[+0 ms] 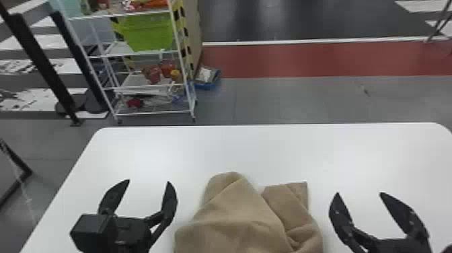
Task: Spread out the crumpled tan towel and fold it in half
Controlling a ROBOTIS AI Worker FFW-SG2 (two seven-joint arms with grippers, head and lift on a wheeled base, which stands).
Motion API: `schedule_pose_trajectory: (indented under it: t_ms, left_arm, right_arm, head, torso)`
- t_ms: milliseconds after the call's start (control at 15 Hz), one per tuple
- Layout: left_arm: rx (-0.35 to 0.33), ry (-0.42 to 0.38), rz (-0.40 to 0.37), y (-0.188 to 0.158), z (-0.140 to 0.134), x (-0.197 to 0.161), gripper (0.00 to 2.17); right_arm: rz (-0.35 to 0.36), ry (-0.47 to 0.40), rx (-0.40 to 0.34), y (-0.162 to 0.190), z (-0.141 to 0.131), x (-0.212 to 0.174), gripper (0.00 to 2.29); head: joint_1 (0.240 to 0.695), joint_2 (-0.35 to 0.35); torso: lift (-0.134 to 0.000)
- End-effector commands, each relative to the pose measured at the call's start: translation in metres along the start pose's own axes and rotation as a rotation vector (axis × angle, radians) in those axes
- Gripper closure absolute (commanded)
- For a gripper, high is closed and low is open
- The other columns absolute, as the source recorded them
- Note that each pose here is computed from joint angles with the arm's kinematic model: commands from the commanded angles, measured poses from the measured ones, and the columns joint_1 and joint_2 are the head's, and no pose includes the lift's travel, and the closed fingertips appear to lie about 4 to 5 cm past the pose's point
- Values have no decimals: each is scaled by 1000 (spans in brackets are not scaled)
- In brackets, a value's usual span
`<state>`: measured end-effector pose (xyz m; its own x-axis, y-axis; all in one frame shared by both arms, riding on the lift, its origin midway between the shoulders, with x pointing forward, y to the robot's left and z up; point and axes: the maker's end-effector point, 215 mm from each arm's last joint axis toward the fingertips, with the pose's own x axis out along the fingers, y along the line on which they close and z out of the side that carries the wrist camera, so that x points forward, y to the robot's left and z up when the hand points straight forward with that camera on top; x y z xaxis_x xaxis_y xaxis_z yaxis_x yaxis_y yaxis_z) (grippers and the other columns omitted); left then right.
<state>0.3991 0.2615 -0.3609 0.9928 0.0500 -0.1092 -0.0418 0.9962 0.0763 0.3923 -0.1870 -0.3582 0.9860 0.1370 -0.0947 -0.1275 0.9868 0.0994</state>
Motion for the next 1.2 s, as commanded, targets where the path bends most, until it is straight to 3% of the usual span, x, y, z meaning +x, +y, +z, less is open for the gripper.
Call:
schedule_pose_trajectory:
  t_ms: [0,133,267,400,533,867,1000,1133]
  left_arm:
    - [-4,4,2,-1,-2,-2,110]
    - [-4,3,1,-1,-1,-1,110]
    - [-4,3,-1,-2,-1,0,110]
    - [-3,6,1,-1,-2,0,110]
    - [-2,14,3,1,-4,0,110]
    - [6,30,-3,-3,-6,3,110]
    - [6,36,-5,-5,-8,4,110]
    - [7,36,-6,-6,-7,5,110]
  right_arm:
    - [2,-3,-11,-1,2,0,124]
    - [53,2,-49,13,5,1,124]
    - [161,27,-118,33,6,-2,124]
    - [270,111,-157,41,-8,-12,124]
    - [429,206,-194,44,-22,-30,124]
    - [779,229,-312,49,8,-79,127]
    - [869,254,-412,42,18,-89,127]
    - [940,334,-522,42,4,-96,151]
  head:
    - [695,107]
    - [695,108]
    - [695,122]
    - [695,147]
    - [695,169]
    - [695,207]
    - [695,199]
    - [695,178]
  torso:
    - [-122]
    - [-122]
    - [-122]
    - [-122]
    - [-122]
    - [-122]
    - [-122]
    - [-122]
